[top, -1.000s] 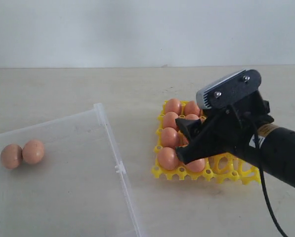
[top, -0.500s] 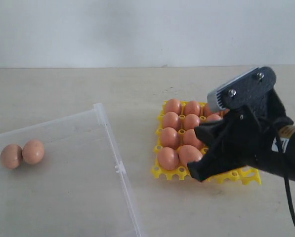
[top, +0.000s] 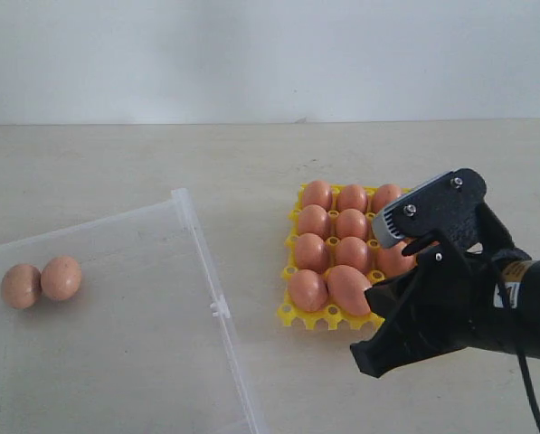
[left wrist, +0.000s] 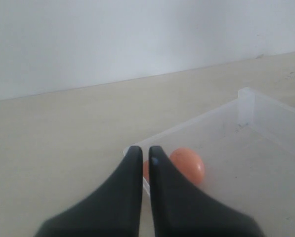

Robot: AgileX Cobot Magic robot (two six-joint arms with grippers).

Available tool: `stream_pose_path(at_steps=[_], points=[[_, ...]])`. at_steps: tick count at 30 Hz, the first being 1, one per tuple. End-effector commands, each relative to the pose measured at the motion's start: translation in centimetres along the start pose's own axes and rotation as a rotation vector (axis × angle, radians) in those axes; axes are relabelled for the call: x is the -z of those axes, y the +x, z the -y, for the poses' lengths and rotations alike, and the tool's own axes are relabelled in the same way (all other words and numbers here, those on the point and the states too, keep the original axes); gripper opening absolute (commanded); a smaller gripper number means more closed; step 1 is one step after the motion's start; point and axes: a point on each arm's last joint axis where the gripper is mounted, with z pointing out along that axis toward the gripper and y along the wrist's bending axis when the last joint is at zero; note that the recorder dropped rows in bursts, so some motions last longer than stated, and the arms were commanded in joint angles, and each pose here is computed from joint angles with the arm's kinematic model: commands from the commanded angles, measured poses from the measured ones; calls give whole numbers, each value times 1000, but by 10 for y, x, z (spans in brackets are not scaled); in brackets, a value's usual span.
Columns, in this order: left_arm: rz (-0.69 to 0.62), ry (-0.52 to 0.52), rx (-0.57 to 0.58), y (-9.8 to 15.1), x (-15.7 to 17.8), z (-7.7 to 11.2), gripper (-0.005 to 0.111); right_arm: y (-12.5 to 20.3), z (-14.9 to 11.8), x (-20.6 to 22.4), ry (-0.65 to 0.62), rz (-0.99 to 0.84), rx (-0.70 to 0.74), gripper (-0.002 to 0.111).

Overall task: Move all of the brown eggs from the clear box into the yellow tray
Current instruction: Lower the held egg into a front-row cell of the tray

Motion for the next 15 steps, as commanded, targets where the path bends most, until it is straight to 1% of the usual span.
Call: stream_pose_path(at_steps=[1, 8, 15], points=[[7, 3, 7, 0, 0, 0, 4, 6, 2, -15, 11, -42, 4, 0], [7, 3, 7, 0, 0, 0, 4, 9, 5, -36, 41, -18, 8, 0], [7, 3, 7, 0, 0, 0, 4, 22, 5, -51, 46, -85, 10, 0]])
